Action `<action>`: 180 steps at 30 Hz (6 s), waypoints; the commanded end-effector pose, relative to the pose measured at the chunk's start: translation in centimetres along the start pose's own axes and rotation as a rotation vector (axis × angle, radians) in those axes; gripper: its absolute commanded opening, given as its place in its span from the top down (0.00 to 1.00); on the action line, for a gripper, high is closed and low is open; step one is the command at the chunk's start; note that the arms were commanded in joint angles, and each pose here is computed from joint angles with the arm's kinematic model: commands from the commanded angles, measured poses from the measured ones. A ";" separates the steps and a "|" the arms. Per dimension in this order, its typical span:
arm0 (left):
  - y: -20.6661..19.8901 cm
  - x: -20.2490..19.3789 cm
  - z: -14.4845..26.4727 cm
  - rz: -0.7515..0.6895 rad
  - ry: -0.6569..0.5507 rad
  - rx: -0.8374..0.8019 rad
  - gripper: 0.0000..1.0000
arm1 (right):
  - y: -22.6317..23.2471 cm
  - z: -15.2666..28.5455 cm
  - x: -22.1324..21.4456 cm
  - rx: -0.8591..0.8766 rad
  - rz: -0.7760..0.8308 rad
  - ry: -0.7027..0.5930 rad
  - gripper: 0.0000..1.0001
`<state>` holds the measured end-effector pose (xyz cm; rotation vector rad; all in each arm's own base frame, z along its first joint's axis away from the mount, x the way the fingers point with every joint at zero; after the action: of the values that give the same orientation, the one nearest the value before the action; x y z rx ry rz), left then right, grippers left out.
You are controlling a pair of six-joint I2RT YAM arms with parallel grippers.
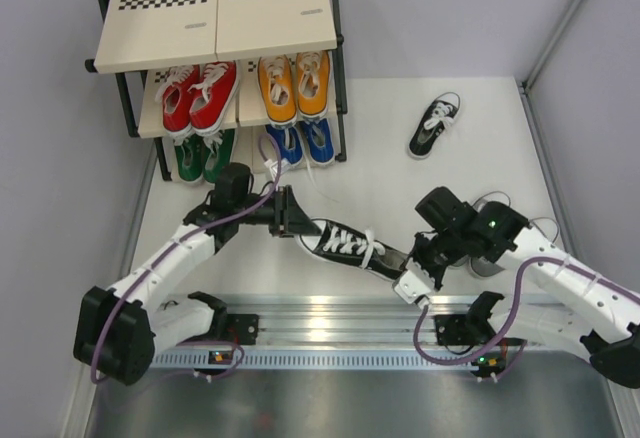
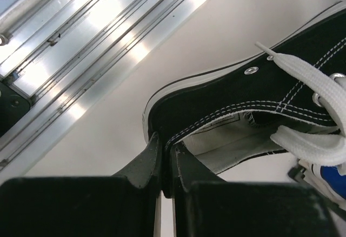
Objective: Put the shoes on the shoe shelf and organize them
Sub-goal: Pick up the shoe at the center of the board, then place the shoe at the shoe shelf, then adjust the shoe at the shoe shelf.
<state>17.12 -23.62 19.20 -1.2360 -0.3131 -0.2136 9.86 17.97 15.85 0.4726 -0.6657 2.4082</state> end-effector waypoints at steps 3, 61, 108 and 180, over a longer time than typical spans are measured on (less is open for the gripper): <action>-3.4 2.2 2.4 -0.327 -0.133 0.053 0.53 | -1.8 3.8 4.0 -0.095 -0.110 -0.091 1.00; -5.1 -2.2 15.4 -0.564 -0.807 0.382 0.02 | -41.1 26.9 6.3 -1.288 -0.066 0.325 1.00; -4.8 -2.3 15.1 -0.538 -0.803 0.370 0.02 | -41.3 28.6 4.2 -1.335 -0.098 0.318 0.70; -4.7 -2.3 15.0 -0.535 -0.801 0.371 0.02 | -42.8 22.7 2.8 -1.117 -0.494 -0.358 0.91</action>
<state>11.72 -10.84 26.81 -0.7831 -1.3120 -0.1034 38.10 36.11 46.56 0.4858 -1.4982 1.2488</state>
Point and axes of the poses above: each gripper's point midway between its finger pads, its own z axis back along the fingers, its own y axis along the line the jaws close on, x = y × z, the point moved 1 cm from there along z, back along the fingers, and after that the axes turned 4 degrees about -z, right-handed, at the moved point
